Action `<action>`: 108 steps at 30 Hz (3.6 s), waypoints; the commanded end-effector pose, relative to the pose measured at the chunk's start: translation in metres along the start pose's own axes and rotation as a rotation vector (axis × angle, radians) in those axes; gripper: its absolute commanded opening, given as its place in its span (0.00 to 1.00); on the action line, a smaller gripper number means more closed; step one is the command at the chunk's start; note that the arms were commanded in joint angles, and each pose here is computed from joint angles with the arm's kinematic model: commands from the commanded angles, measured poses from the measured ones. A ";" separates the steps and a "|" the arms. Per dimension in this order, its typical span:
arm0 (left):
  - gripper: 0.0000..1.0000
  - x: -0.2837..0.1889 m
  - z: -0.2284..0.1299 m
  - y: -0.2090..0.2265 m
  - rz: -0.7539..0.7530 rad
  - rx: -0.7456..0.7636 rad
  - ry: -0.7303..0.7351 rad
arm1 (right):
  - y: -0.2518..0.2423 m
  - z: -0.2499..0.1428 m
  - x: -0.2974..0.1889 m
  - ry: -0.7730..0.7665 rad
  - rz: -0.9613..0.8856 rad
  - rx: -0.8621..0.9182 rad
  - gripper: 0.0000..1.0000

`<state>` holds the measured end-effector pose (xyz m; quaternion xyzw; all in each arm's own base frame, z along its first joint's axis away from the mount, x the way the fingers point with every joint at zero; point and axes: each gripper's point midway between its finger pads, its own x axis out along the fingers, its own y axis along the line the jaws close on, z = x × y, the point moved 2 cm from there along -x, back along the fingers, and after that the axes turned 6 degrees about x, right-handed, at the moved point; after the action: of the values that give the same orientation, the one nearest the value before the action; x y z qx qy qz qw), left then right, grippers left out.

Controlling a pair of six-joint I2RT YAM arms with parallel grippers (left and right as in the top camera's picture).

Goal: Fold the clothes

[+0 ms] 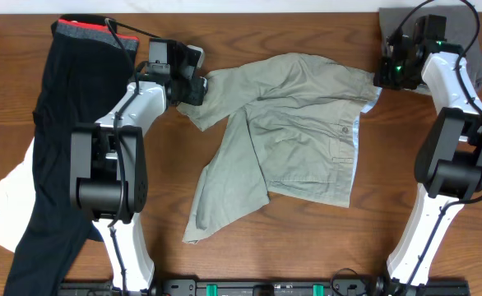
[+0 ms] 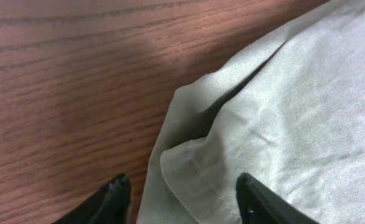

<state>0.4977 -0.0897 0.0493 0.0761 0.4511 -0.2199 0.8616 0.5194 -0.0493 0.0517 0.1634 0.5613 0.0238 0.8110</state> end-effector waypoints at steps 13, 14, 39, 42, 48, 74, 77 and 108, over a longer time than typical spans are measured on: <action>0.11 0.016 0.004 -0.006 -0.061 -0.077 -0.031 | 0.004 -0.002 0.001 0.008 0.002 -0.001 0.01; 0.09 0.013 0.009 -0.006 -0.059 -0.080 -0.042 | 0.004 -0.002 0.001 0.009 0.002 -0.001 0.01; 0.07 -0.155 0.133 0.012 0.227 0.007 -0.434 | 0.026 0.027 -0.066 -0.138 0.013 -0.081 0.01; 0.06 -0.145 0.137 0.016 0.231 0.011 -0.451 | 0.027 0.026 -0.067 -0.138 0.013 -0.082 0.01; 0.06 -0.107 0.140 0.027 0.236 0.017 -0.479 | 0.027 0.031 -0.067 -0.159 0.014 -0.088 0.01; 0.98 -0.051 0.131 0.088 0.429 -0.098 -0.557 | 0.048 0.109 0.003 -0.518 0.062 -0.188 0.99; 0.98 -0.064 0.123 0.085 0.413 -0.142 -0.498 | 0.053 0.109 -0.013 -0.510 0.080 -0.171 0.99; 0.96 -0.093 -0.022 -0.260 0.003 0.009 0.275 | 0.067 0.027 -0.195 -0.312 0.057 -0.062 0.94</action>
<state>0.3234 -0.2809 0.1428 0.1759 0.5296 -0.2613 0.7876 0.4828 -0.0265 0.2596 0.1426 0.4191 0.0482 0.8954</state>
